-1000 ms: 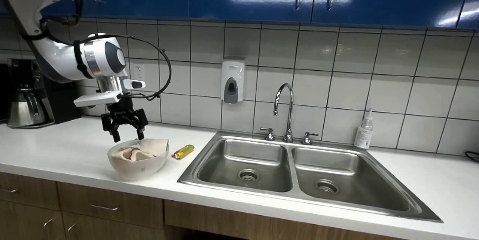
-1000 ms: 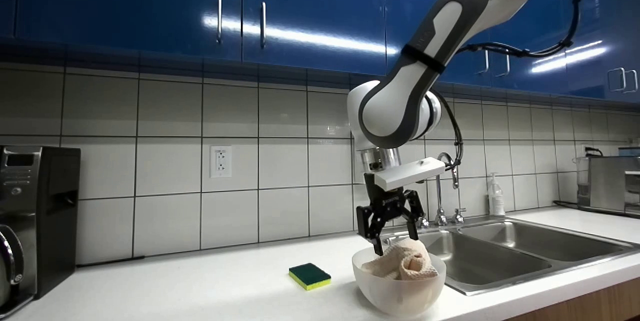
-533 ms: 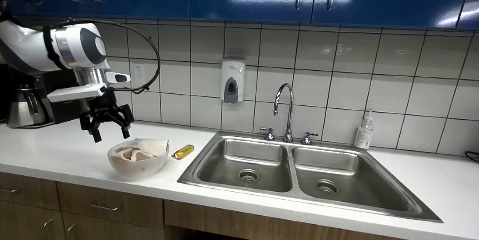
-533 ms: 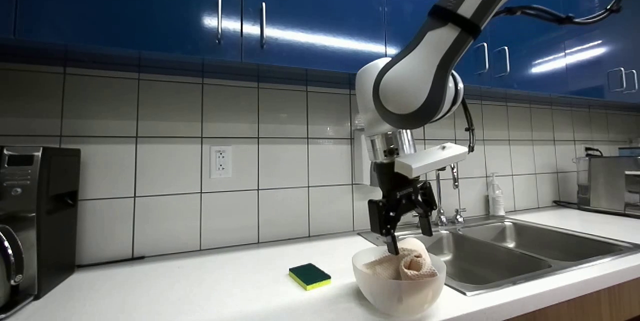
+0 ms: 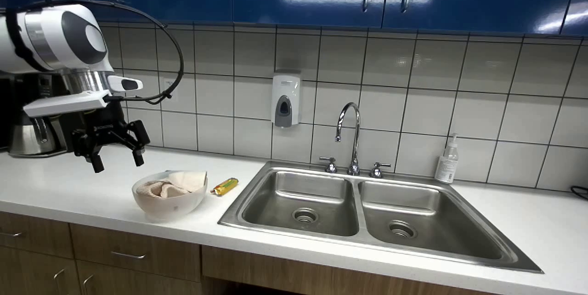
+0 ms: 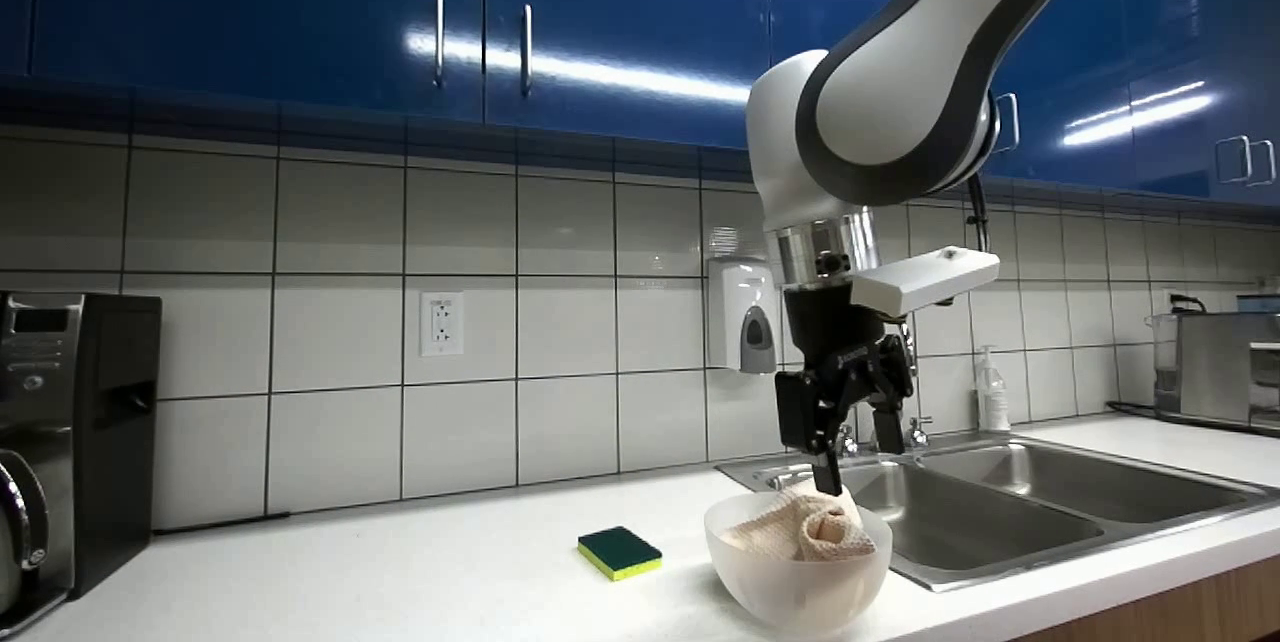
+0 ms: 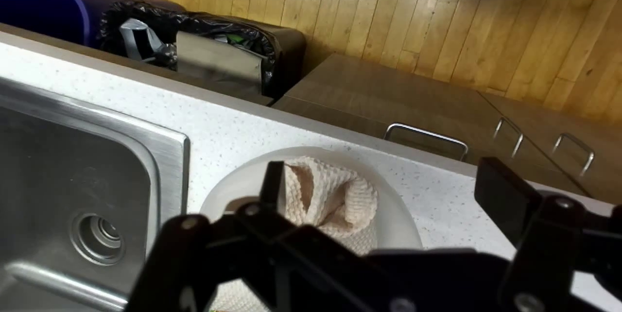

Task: Put the towel in the bowl.

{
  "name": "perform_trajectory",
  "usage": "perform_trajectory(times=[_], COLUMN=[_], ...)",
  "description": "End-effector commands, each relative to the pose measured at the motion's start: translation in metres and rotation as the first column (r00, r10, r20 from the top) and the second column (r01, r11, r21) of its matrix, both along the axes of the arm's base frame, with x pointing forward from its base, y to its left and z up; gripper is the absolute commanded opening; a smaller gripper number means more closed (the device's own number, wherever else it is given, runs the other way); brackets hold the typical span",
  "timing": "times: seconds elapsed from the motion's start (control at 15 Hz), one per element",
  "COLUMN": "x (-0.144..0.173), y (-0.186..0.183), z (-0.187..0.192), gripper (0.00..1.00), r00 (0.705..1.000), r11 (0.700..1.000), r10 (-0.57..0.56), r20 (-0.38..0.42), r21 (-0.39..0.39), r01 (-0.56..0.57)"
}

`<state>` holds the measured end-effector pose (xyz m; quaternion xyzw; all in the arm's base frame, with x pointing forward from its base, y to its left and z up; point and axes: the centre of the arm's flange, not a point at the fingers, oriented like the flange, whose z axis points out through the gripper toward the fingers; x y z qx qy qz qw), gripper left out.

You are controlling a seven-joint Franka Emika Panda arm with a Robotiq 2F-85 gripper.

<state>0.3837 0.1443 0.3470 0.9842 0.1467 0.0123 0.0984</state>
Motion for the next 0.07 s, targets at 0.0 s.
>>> perform_trajectory(times=[0.0], x=[-0.0054], y=[-0.0004], z=[0.0037], gripper=[1.00], r00=[1.000], r11=[1.000], r10=[0.008], r20=[0.003], r21=[0.004], r01=[-0.008])
